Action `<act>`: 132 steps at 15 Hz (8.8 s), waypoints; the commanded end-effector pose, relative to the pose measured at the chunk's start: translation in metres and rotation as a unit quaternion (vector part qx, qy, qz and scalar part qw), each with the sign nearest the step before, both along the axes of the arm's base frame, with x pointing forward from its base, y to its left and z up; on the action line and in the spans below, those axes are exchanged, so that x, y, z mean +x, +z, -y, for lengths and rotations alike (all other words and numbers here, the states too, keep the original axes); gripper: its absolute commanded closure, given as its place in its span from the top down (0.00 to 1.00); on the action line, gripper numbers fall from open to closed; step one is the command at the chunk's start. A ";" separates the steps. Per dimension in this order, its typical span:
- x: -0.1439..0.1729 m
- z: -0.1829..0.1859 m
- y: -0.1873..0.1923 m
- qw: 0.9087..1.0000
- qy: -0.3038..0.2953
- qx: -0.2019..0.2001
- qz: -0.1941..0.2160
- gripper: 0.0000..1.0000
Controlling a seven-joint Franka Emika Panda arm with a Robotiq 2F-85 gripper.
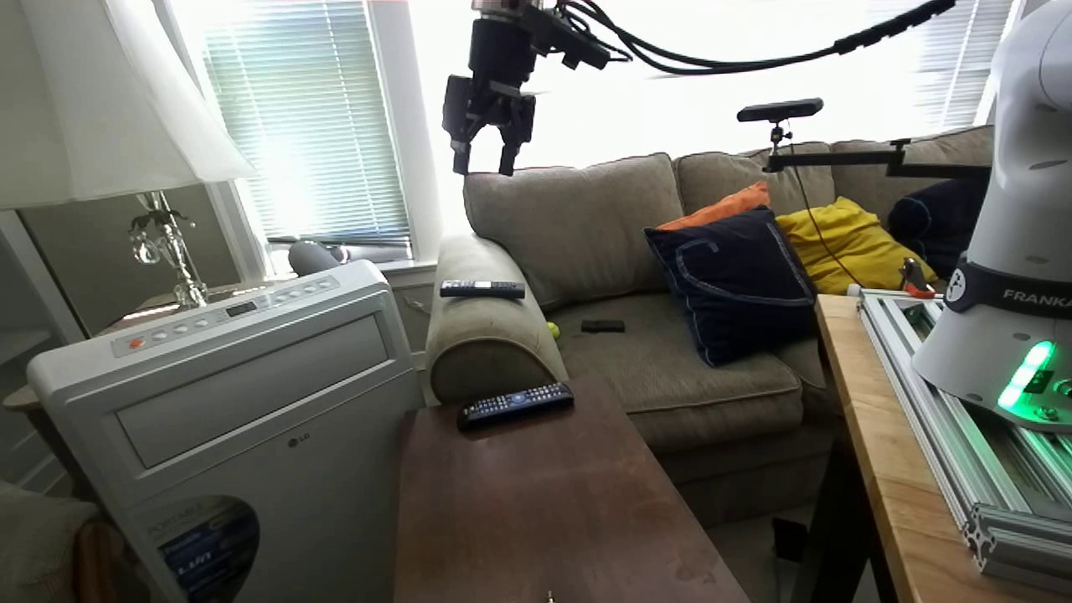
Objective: Move the remote on the sofa to the table
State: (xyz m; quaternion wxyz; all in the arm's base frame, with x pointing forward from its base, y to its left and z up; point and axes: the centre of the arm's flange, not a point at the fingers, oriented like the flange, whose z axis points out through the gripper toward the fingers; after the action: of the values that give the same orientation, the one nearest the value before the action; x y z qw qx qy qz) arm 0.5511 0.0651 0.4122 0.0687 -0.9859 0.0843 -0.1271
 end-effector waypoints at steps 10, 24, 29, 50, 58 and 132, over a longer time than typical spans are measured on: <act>0.186 0.135 -0.076 0.990 0.057 -0.126 0.033 1.00; 0.193 0.199 -0.126 0.989 0.033 -0.141 -0.024 1.00; 0.210 0.226 -0.144 0.975 0.134 -0.170 -0.050 1.00; 0.272 0.268 -0.272 0.951 0.258 -0.124 -0.117 1.00; 0.280 0.281 -0.306 0.946 0.267 -0.109 -0.149 0.74; 0.145 0.136 -0.132 0.835 0.489 -0.064 -0.245 0.28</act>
State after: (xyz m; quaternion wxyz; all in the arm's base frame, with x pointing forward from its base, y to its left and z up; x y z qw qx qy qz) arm 0.7641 -0.0887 0.3032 0.0270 -0.9222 -0.3603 0.1375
